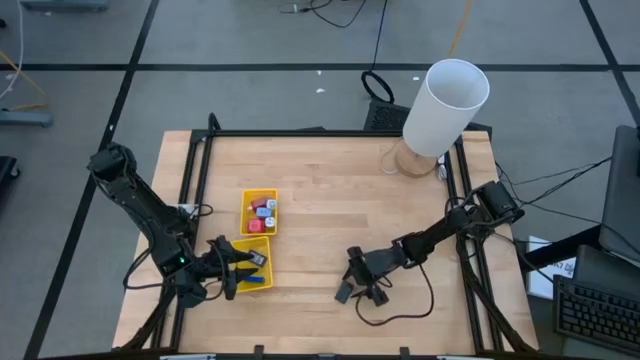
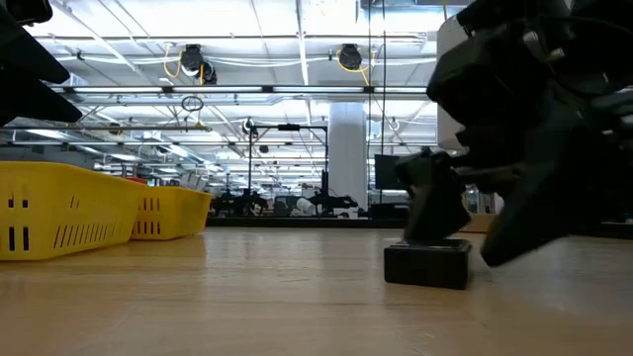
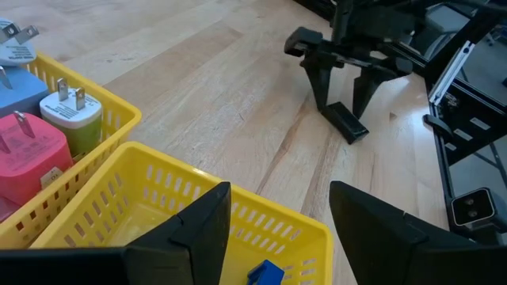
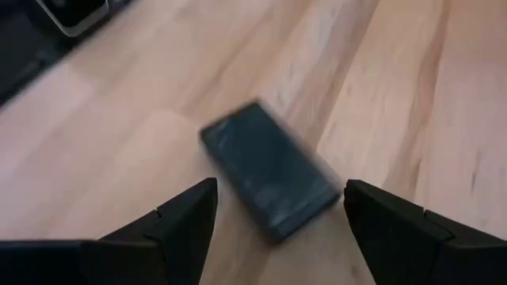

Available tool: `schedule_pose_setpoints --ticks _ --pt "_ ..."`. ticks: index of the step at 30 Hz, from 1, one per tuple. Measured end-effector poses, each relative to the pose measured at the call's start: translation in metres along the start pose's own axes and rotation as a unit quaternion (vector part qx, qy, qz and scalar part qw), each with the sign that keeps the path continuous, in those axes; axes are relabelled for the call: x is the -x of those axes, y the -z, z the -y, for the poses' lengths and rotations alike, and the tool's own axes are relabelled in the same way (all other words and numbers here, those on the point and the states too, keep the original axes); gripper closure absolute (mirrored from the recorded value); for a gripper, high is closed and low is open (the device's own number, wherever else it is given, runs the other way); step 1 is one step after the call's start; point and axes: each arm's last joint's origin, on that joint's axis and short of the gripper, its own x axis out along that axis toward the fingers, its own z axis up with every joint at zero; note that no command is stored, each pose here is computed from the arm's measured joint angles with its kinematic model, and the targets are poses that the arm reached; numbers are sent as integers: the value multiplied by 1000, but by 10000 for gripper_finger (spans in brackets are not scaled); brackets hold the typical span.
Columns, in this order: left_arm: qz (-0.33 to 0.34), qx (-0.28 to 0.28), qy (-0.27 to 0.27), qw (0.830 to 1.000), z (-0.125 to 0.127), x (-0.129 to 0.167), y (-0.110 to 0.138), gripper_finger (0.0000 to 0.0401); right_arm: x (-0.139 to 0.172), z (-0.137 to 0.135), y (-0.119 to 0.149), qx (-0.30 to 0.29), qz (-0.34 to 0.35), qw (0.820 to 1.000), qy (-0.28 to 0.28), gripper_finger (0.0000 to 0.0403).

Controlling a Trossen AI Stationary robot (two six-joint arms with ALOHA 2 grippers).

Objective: Pick & Place Office items
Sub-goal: Put the black digital timer into the bottom yellow bin

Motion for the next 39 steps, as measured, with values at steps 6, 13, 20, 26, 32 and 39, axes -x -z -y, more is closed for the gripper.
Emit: schedule_pose_setpoints --ticks 6,13,20,26,32,39 --pt "0 0 0 1000 0 0 0 176 0 0 2 14 -9 1000 6 145" --pt "0 0 0 1000 0 0 0 167 0 0 -3 28 13 999 10 167" --pt "2 2 -4 1000 -1 -1 -1 164 0 0 -2 28 13 999 10 185" --pt "3 7 -12 1000 -2 -5 -4 164 -8 1 5 27 15 999 8 188" --pt "4 8 -14 1000 -2 -6 -4 164 -12 7 9 28 16 999 2 208" --pt "3 4 -14 1000 -2 -6 -4 164 -12 9 7 37 29 999 4 242"
